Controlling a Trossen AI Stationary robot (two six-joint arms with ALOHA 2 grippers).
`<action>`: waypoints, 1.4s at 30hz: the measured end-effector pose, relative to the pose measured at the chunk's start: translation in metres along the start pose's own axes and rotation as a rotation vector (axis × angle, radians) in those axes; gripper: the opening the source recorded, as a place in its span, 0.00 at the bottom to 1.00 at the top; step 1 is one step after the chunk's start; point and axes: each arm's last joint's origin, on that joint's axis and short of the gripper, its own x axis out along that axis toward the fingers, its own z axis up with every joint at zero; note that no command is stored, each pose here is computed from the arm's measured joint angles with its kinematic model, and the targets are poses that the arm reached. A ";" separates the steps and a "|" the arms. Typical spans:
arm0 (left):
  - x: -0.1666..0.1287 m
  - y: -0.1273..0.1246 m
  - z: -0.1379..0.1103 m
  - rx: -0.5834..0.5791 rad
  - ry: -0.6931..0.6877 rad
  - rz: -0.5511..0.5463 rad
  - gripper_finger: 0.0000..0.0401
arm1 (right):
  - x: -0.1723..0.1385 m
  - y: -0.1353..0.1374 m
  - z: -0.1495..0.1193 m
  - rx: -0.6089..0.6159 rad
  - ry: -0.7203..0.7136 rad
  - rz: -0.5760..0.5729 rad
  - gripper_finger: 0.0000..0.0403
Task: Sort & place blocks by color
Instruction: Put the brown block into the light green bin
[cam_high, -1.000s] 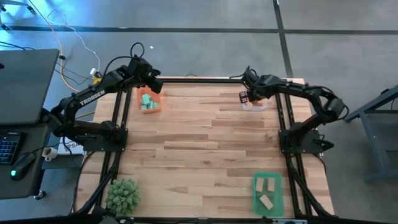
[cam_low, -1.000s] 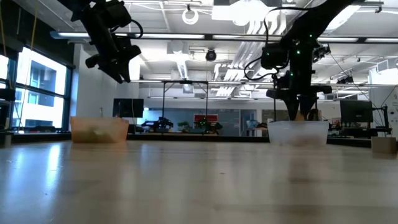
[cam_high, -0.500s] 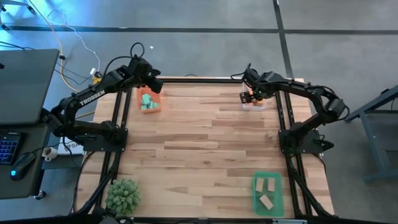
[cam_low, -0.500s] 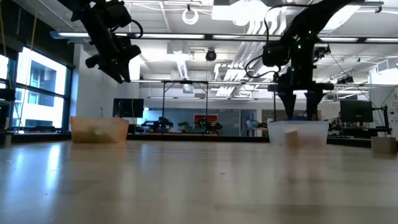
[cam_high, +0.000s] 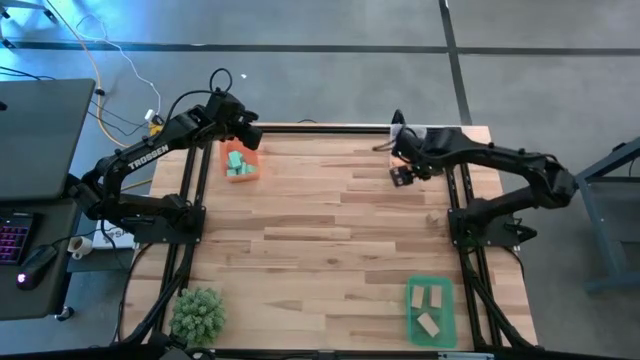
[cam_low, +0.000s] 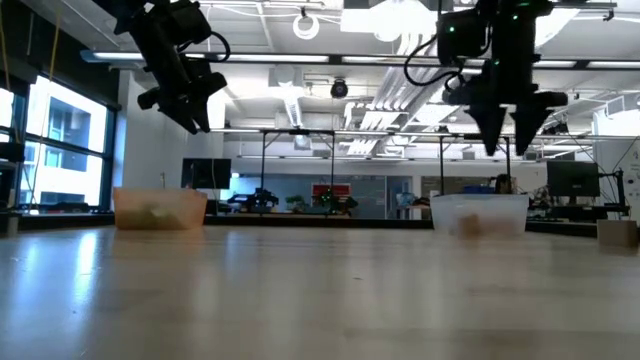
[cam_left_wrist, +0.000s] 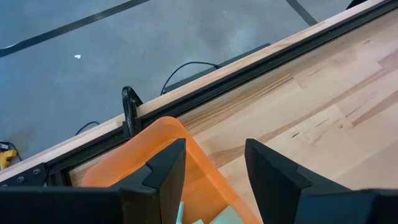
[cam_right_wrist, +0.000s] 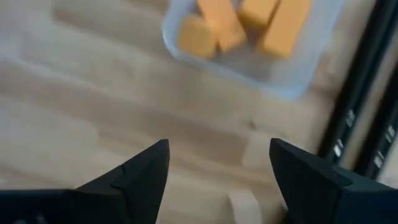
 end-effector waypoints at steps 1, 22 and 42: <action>0.000 0.000 0.000 0.000 0.000 0.000 0.38 | -0.001 0.001 -0.005 -0.007 0.021 -0.011 0.65; 0.000 0.000 0.000 0.000 0.000 0.000 0.38 | 0.049 0.000 -0.066 -0.094 0.258 -0.186 0.65; 0.000 0.000 0.000 0.000 -0.001 0.001 0.38 | 0.101 -0.015 -0.091 -0.011 0.291 -0.161 0.55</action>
